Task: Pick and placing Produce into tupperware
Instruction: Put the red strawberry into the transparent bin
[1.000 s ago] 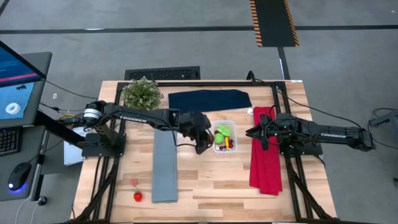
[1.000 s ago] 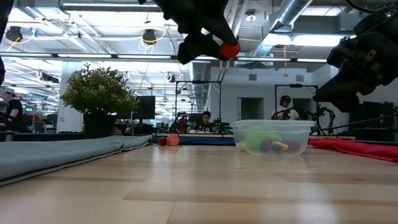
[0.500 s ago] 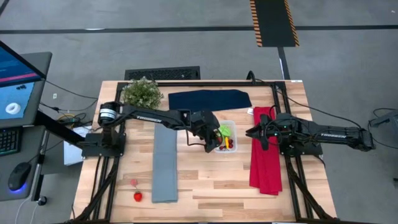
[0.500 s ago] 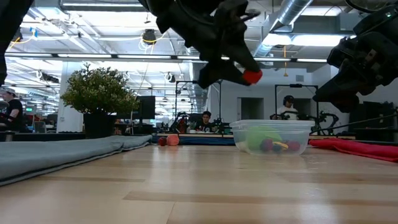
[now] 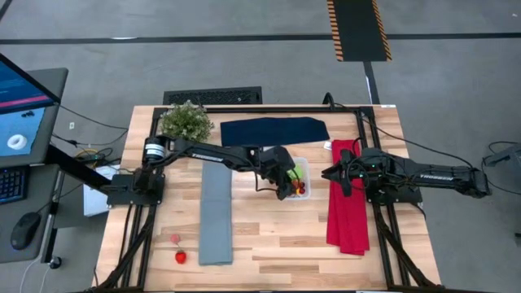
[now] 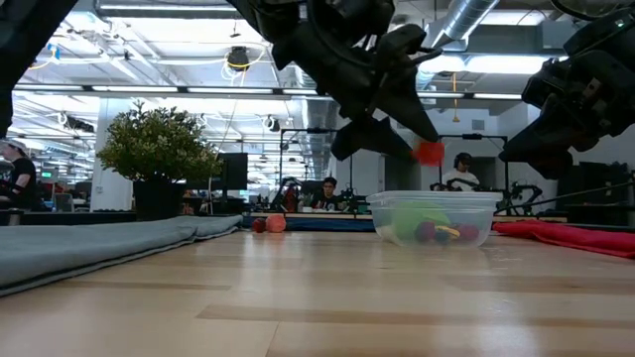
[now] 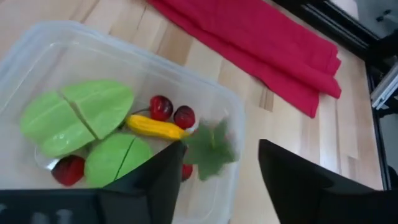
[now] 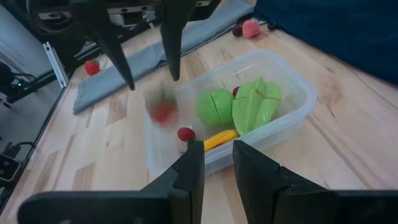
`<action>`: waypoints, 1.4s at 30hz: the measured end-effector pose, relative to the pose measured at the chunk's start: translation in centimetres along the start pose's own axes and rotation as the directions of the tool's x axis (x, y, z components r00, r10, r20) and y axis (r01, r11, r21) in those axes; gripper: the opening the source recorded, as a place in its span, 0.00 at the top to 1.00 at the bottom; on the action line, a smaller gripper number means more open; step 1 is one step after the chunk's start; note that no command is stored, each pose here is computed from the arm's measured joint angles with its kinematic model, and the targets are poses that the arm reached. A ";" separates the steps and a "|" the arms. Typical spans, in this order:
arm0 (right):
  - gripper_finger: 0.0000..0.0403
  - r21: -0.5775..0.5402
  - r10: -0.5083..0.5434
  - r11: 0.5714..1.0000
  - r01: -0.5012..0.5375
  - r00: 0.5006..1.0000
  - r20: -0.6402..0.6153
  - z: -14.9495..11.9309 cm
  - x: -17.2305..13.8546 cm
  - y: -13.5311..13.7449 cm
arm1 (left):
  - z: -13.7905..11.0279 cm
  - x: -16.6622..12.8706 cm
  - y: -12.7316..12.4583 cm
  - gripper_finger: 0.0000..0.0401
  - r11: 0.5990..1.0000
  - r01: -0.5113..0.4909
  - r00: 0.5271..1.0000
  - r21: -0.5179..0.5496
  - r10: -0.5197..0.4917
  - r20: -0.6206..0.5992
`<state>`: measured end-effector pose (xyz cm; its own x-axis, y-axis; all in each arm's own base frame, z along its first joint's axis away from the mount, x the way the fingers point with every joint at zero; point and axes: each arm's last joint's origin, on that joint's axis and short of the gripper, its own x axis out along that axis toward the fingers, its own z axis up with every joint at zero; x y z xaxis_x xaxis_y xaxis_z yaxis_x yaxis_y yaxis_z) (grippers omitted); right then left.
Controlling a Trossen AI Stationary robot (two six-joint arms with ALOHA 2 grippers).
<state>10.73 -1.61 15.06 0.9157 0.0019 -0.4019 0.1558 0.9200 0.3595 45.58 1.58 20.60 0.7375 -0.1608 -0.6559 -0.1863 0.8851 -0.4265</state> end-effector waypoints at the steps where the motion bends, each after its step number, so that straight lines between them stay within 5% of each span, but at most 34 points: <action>1: 0.73 0.000 0.000 1.000 0.000 1.000 -0.001 0.0 0.0 0.0 | 0.0 0.0 0.0 0.49 1.000 -0.003 1.000 0.003 0.003 0.001; 9: 0.73 0.001 0.000 1.000 0.000 1.000 -0.001 0.0 0.0 0.0 | -0.1 0.0 0.1 0.30 0.998 -0.059 0.998 0.012 0.059 0.006; 14: 0.73 0.000 -0.001 1.000 0.001 1.000 -0.001 0.0 0.0 0.0 | -1.5 -0.1 0.4 0.30 0.996 -0.092 0.987 0.019 0.093 -0.129; 19: 0.73 0.000 0.000 1.000 0.000 1.000 -0.001 0.0 0.0 0.0 | -3.9 -0.6 -0.2 0.32 0.978 -0.202 0.928 0.051 0.208 -0.308; 28: 0.73 0.000 -0.001 1.000 0.001 1.000 -0.001 0.0 0.0 0.0 | -7.9 -0.8 -5.9 0.34 0.958 -0.171 0.880 0.228 0.253 -0.402; 42: 0.73 0.000 -0.001 1.000 0.001 1.000 -0.001 0.0 0.0 0.0 | -14.0 -5.8 -14.2 0.34 0.880 -0.344 0.818 0.327 0.452 -0.357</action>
<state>10.72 -1.61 15.06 0.9154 0.0016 -0.4026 0.1564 0.9200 0.3594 34.84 -16.14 21.70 0.2875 0.1126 -0.9511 -0.2057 0.9772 0.0535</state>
